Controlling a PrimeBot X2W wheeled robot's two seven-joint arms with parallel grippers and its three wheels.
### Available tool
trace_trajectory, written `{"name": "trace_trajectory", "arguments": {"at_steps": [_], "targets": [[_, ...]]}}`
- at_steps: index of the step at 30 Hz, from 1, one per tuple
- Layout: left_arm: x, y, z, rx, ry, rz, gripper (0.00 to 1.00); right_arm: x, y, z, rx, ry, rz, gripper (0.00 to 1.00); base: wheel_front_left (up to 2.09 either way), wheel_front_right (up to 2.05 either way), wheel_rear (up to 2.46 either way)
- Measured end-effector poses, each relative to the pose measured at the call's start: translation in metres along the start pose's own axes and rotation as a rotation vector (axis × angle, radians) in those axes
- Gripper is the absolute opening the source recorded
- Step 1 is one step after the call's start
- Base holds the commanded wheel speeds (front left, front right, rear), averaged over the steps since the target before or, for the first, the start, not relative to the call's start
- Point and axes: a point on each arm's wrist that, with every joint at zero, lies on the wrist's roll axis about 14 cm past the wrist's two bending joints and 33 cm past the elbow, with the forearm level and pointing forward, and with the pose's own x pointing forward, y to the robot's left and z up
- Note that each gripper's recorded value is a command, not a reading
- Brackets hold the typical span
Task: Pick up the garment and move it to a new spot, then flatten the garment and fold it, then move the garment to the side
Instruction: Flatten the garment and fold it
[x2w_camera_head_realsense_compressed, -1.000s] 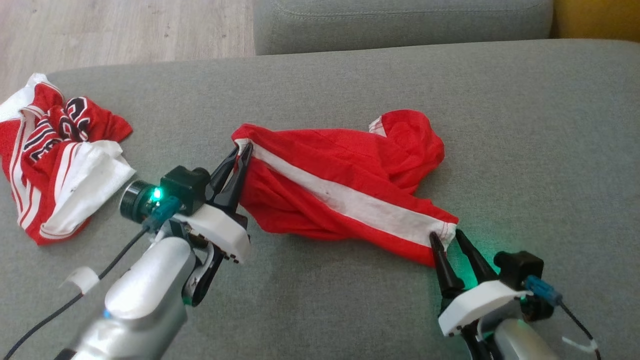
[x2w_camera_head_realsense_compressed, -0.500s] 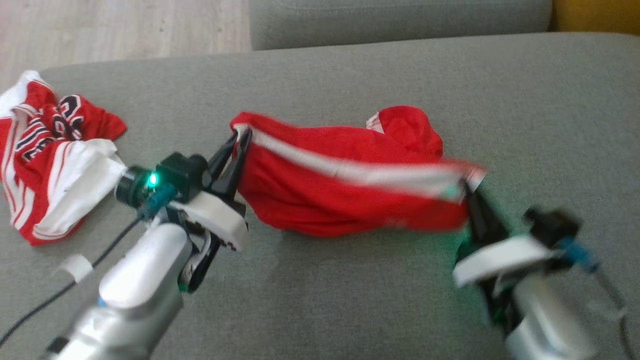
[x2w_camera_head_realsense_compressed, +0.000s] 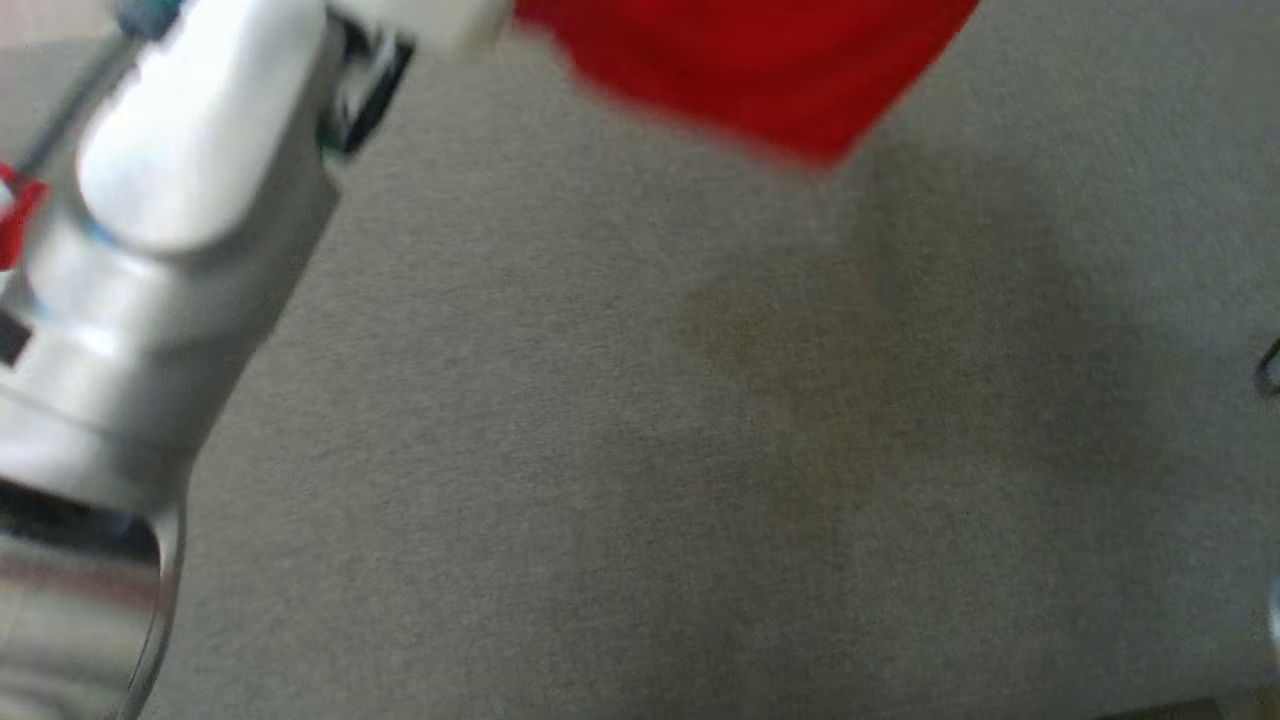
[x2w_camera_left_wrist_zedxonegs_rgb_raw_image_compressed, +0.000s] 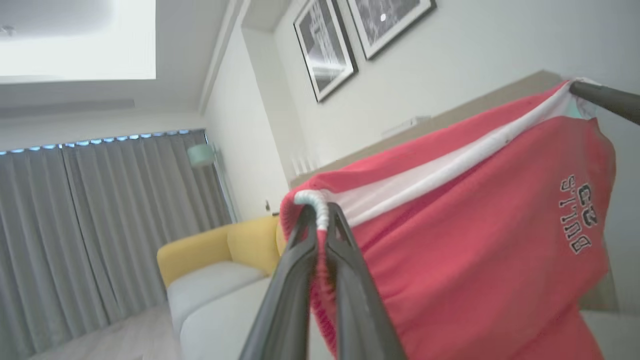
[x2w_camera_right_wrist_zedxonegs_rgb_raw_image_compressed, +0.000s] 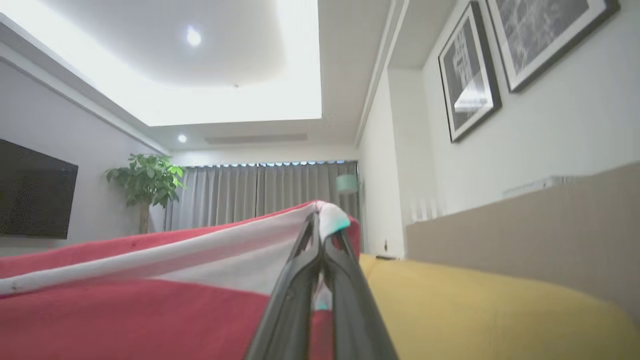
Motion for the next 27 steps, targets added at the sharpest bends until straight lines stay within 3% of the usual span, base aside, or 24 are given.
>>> {"name": "trace_trajectory", "arguments": {"at_steps": [5, 8, 12, 15, 19, 24, 27], "targets": [[0.028, -0.008, 0.022, -0.05, -0.119, -0.028, 0.0, 0.012, -0.013, 0.045, -0.097, -0.128, 0.019, 0.0, 0.0, 0.0, 0.0], [0.008, -0.026, -0.002, -0.084, -0.078, -0.062, 0.0, -0.01, -0.005, 0.022, -0.096, -0.048, 0.05, 0.0, 0.0, 0.0, 0.0], [-0.058, -0.061, -0.076, -0.208, 0.131, -0.056, 0.0, -0.08, 0.008, -0.048, 0.0, 0.208, 0.068, 0.0, 0.0, 0.0, 0.0], [-0.117, -0.096, -0.117, -0.332, 0.288, -0.034, 0.0, -0.138, 0.014, -0.079, 0.063, 0.368, 0.056, 0.0, 0.0, 0.0, 0.0], [-0.186, -0.138, -0.134, -0.458, 0.423, 0.006, 0.0, -0.204, 0.015, -0.083, 0.171, 0.475, -0.011, 0.0, 0.0, 0.0, 0.0], [-0.238, -0.173, -0.128, -0.512, 0.502, 0.015, 0.0, -0.272, 0.019, -0.076, 0.259, 0.587, -0.059, 0.0, 0.0, 0.0, 0.0], [-0.252, -0.182, -0.122, -0.522, 0.513, 0.014, 0.0, -0.289, 0.02, -0.069, 0.279, 0.61, -0.063, 0.0, 0.0, 0.0, 0.0]]}}
